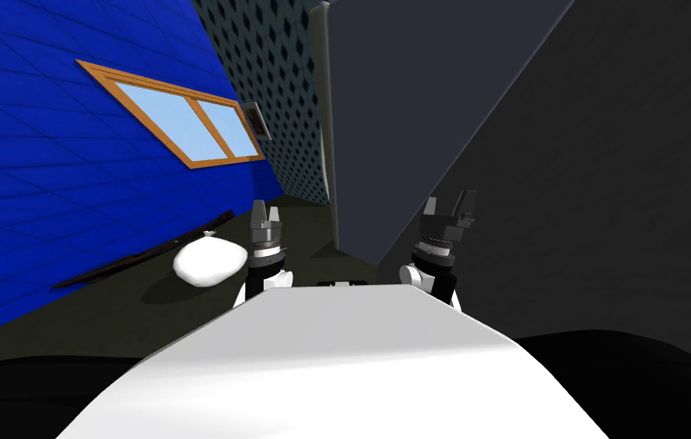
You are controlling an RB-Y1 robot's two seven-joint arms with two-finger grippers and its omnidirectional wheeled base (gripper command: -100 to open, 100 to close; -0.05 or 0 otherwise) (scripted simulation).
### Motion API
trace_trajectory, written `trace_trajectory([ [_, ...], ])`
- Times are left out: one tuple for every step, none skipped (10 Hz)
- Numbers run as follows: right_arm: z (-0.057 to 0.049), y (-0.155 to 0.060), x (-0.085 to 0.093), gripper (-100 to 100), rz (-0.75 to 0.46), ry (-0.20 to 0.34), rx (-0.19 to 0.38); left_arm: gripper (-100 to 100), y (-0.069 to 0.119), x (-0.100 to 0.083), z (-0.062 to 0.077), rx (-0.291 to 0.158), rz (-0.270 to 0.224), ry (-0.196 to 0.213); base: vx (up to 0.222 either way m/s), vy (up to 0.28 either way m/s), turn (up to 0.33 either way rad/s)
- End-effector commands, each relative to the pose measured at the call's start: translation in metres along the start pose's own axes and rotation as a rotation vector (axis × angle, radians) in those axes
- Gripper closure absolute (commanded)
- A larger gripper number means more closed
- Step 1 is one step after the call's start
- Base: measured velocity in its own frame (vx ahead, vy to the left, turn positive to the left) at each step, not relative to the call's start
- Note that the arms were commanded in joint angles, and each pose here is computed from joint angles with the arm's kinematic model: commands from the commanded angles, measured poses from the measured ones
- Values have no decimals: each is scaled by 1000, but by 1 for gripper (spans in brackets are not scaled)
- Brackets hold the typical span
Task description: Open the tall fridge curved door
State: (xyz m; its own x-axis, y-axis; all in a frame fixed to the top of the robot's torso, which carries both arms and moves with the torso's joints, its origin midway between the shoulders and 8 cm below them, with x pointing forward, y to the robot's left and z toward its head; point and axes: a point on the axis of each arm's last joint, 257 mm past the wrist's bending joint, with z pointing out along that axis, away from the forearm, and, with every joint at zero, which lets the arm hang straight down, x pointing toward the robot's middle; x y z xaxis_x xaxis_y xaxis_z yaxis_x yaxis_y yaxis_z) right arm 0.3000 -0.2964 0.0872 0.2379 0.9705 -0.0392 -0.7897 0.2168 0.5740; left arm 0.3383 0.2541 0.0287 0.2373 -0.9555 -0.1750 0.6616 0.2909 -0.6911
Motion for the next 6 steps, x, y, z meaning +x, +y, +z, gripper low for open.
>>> trace_trajectory([
  [0, 0, 0, 0, 0, 0, 0, 0, 0, 0, 0, 0, 0, 0, 0, 0, 0],
  [-1, -3, 5, -100, -61, 51, 9, 0, 0, 0, 0, 0, 0, 0, 55, 40, -25],
  [-3, -4, 6, -100, -98, 73, 16, 0, 0, 0, 0, -1, 0, 0, 104, 90, -34],
  [-4, -7, 7, -100, -144, 95, 23, 0, 0, 0, 0, -1, 0, 0, 108, 123, -29],
  [-6, -9, 7, -100, -196, 116, 31, 0, 0, 0, 0, -1, 0, 0, 113, 130, -35],
  [-8, -12, 7, -100, -254, 138, 41, 0, 0, 0, 0, -1, 0, 0, 140, 122, -40],
])
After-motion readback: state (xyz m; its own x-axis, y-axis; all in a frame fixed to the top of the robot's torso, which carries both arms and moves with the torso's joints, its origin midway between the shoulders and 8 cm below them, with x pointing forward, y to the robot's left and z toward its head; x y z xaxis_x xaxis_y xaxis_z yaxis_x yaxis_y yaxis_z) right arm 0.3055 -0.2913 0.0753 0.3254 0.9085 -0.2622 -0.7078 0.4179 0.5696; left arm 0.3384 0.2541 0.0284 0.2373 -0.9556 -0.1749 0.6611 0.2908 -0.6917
